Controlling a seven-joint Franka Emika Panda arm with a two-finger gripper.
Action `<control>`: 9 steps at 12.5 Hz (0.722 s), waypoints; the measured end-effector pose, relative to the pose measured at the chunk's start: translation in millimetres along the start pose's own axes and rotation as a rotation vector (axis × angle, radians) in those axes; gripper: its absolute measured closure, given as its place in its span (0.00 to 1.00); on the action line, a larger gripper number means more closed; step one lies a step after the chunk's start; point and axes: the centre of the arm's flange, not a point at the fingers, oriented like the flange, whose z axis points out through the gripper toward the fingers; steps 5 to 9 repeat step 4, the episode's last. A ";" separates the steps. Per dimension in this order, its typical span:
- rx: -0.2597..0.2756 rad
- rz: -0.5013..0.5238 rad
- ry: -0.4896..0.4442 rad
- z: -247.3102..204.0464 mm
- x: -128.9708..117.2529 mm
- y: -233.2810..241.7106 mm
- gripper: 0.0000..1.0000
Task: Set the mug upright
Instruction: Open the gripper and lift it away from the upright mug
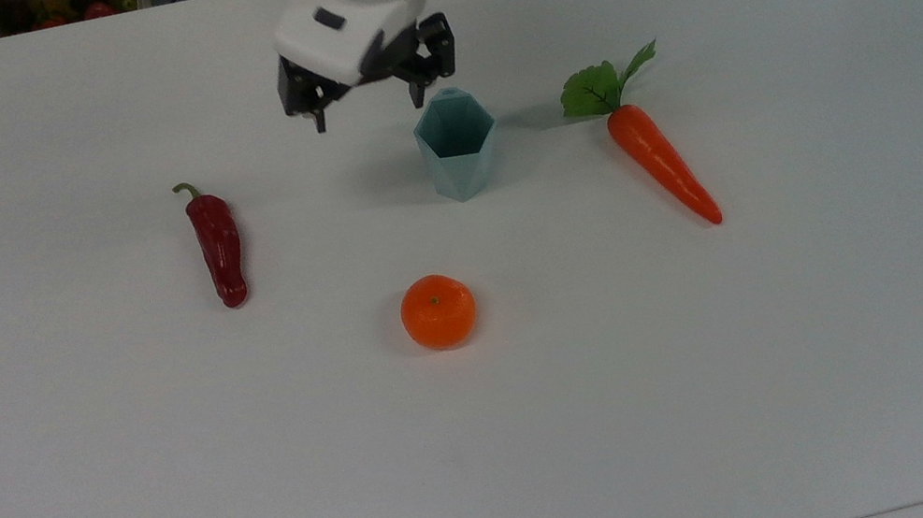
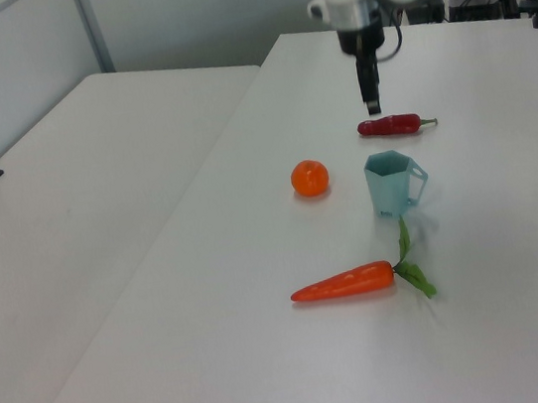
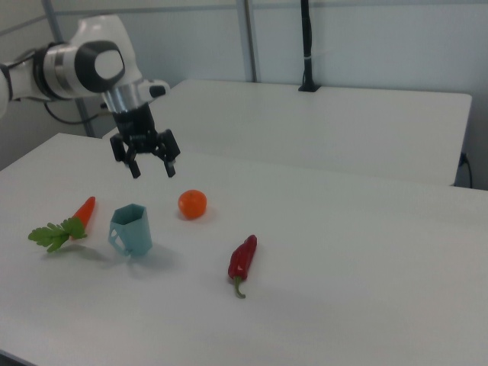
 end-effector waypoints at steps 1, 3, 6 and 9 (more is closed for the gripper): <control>0.012 0.091 0.030 -25.8 -12.6 16.5 0.00; 0.036 0.192 0.058 -63.3 -37.8 38.9 0.00; 0.051 0.222 0.070 -76.0 -47.9 49.6 0.00; 0.051 0.222 0.070 -76.0 -47.9 49.6 0.00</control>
